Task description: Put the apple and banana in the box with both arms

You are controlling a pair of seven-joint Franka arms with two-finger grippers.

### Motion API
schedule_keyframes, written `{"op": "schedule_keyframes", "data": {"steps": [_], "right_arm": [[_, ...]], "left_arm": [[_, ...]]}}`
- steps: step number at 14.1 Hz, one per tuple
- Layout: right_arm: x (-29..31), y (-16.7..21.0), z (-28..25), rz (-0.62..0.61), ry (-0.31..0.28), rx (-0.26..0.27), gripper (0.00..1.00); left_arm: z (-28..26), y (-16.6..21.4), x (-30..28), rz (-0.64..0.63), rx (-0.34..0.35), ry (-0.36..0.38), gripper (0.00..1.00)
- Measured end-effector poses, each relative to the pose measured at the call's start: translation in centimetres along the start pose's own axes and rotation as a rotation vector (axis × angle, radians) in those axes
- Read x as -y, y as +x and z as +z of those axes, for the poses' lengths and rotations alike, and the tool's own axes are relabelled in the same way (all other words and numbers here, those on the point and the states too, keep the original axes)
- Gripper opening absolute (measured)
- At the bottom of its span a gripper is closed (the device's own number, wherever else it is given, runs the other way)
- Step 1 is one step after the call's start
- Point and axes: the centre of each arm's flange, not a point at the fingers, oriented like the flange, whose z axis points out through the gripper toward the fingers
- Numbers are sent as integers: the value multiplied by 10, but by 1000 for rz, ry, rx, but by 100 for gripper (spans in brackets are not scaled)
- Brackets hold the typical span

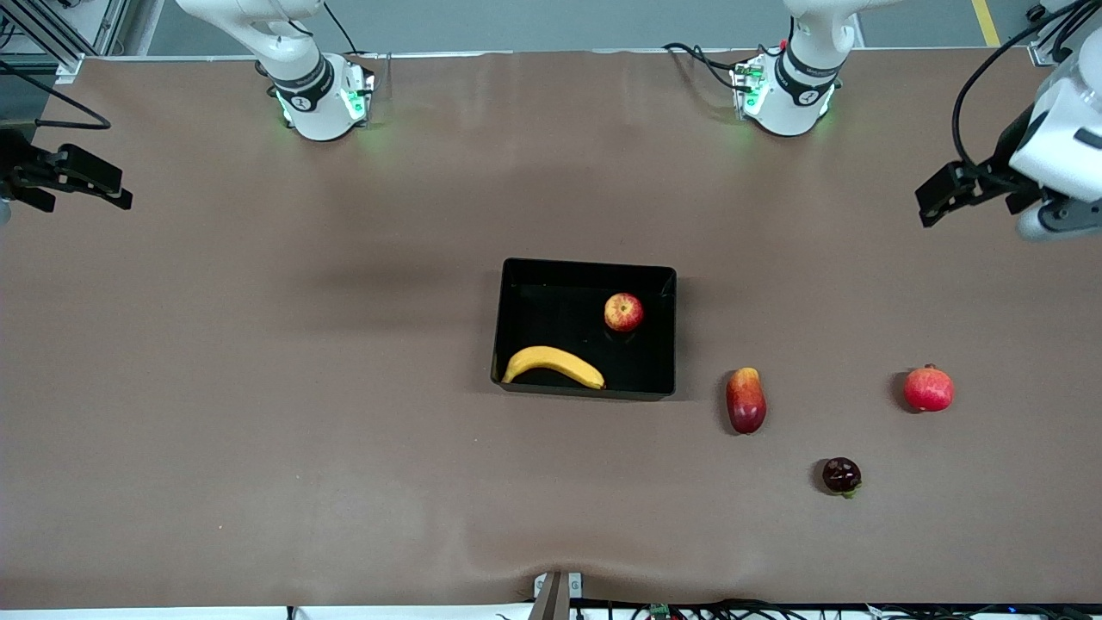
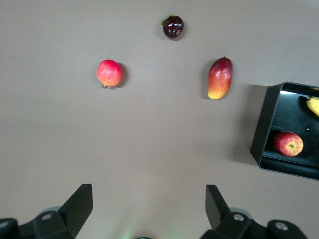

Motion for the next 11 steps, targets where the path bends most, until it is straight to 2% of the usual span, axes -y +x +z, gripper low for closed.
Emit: {"op": "schedule_keyframes", "data": {"steps": [5, 11], "right_arm": [[1, 1, 0, -3, 0, 0, 100], [2, 1, 0, -3, 4, -2, 100]], "left_arm": [[11, -26, -2, 17, 6, -21, 100], [13, -26, 0, 22, 10, -37, 100]]}}
